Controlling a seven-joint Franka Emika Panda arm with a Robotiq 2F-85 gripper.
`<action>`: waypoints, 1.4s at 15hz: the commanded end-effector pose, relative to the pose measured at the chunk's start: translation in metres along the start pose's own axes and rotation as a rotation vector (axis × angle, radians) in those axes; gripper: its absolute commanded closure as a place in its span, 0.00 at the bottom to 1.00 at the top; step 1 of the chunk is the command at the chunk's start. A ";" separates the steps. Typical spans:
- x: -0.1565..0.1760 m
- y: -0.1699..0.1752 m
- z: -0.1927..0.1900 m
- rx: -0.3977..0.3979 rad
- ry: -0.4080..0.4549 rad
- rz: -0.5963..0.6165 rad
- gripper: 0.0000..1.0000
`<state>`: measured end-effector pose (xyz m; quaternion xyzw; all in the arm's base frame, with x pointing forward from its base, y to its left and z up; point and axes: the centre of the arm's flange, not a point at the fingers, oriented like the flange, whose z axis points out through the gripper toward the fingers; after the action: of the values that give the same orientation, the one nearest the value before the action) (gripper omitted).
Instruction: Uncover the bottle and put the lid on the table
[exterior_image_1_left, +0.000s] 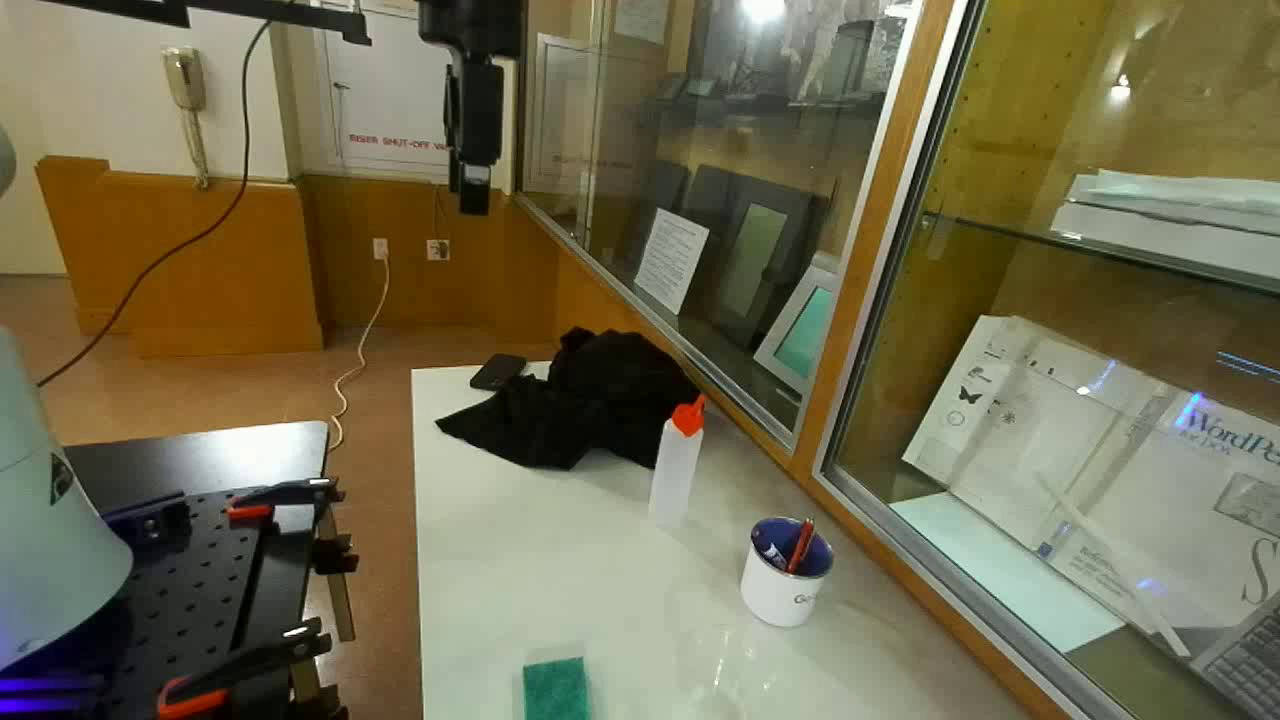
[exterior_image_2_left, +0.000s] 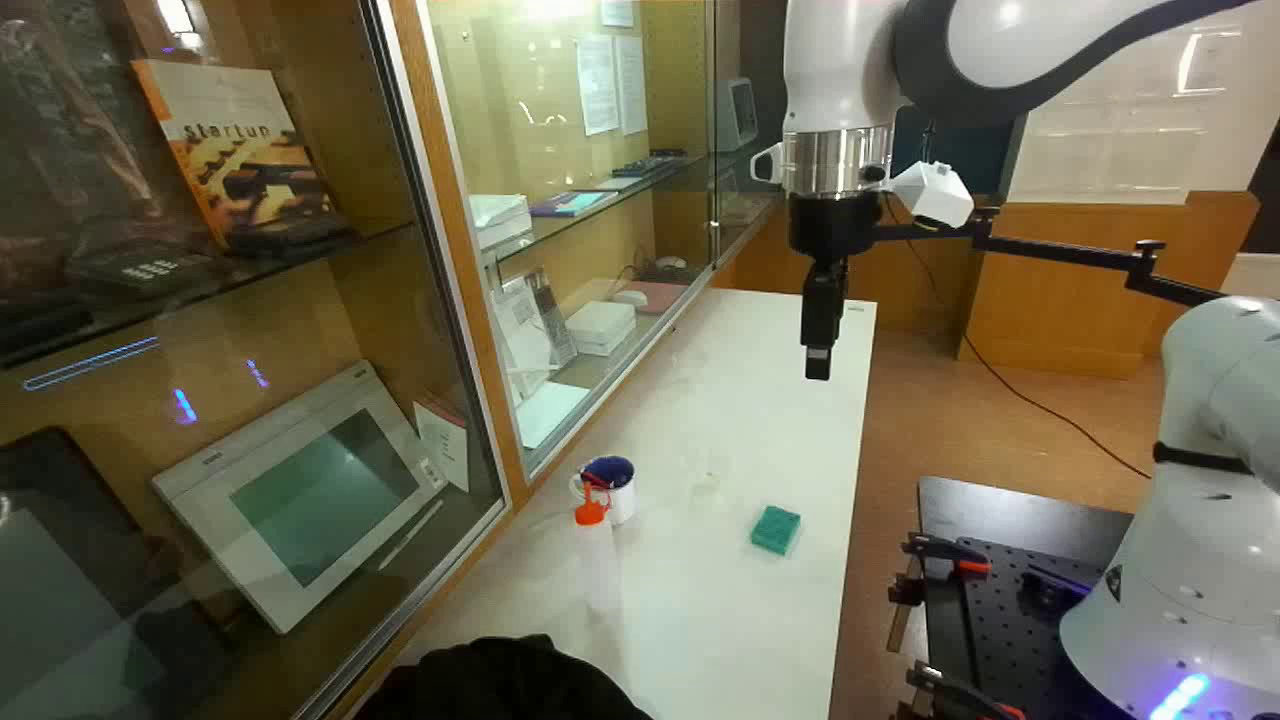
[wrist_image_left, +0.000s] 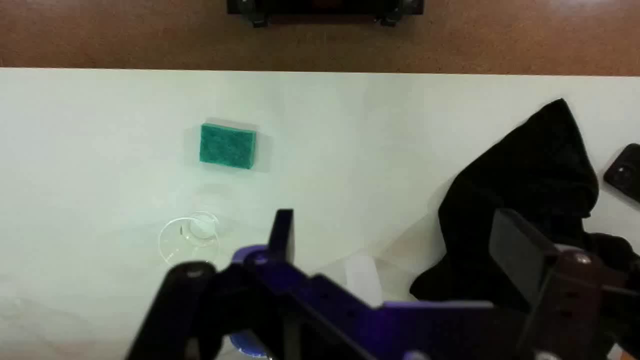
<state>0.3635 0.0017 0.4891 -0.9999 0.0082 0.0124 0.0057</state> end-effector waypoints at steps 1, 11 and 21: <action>0.000 0.000 0.000 0.000 0.000 0.000 0.00; 0.000 0.000 0.000 0.000 0.000 0.000 0.00; 0.033 -0.007 -0.010 0.041 0.193 0.019 0.00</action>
<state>0.3780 0.0037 0.4993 -0.9986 0.0124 -0.0504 0.0133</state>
